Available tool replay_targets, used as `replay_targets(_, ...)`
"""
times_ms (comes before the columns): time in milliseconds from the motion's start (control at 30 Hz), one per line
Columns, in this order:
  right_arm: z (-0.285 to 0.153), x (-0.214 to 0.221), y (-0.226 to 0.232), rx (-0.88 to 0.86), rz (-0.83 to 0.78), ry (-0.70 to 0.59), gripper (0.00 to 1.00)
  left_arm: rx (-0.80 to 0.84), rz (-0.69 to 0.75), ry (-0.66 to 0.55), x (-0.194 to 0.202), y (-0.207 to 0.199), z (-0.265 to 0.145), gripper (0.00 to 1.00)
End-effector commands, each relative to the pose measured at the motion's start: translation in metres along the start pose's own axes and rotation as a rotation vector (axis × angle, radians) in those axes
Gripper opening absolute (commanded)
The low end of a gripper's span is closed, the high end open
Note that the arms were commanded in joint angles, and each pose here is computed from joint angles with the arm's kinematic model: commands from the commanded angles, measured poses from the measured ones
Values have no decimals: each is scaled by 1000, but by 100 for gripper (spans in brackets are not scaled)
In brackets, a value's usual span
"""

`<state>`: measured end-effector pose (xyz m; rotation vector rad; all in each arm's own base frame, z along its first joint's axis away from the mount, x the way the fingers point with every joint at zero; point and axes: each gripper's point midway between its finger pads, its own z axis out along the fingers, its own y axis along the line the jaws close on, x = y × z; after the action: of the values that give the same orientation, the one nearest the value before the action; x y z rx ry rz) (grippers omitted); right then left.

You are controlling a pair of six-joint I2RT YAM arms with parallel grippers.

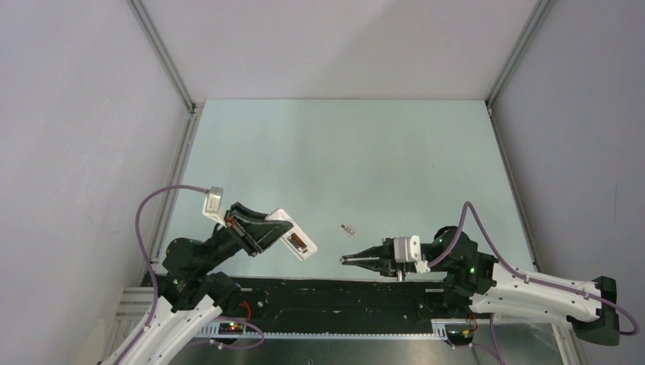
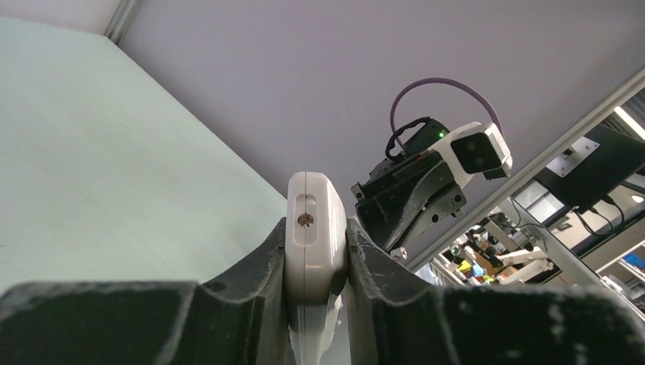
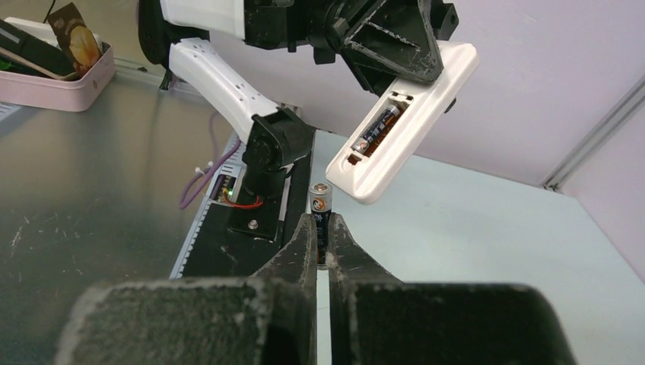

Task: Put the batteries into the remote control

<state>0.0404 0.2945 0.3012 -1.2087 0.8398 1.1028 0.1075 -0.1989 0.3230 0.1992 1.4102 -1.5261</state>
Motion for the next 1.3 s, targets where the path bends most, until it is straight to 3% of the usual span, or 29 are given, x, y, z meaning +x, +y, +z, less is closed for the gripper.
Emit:
replay_targets(0,-2,-12,-5,33,-35,-32,0,76,65,-17,-13,-24,-1,0)
replay_targets(667,-7,5,-14,106,-4,33,0,162,168,-46,-22,-47,-10,0)
replay_targets(900,-10,9,-27,198,45,23,0,210,166,-68,-27,-59,-13,0)
replay_targets(1267,-12,0,-62,424,222,-6,0,110,94,-130,-29,-30,-8,0)
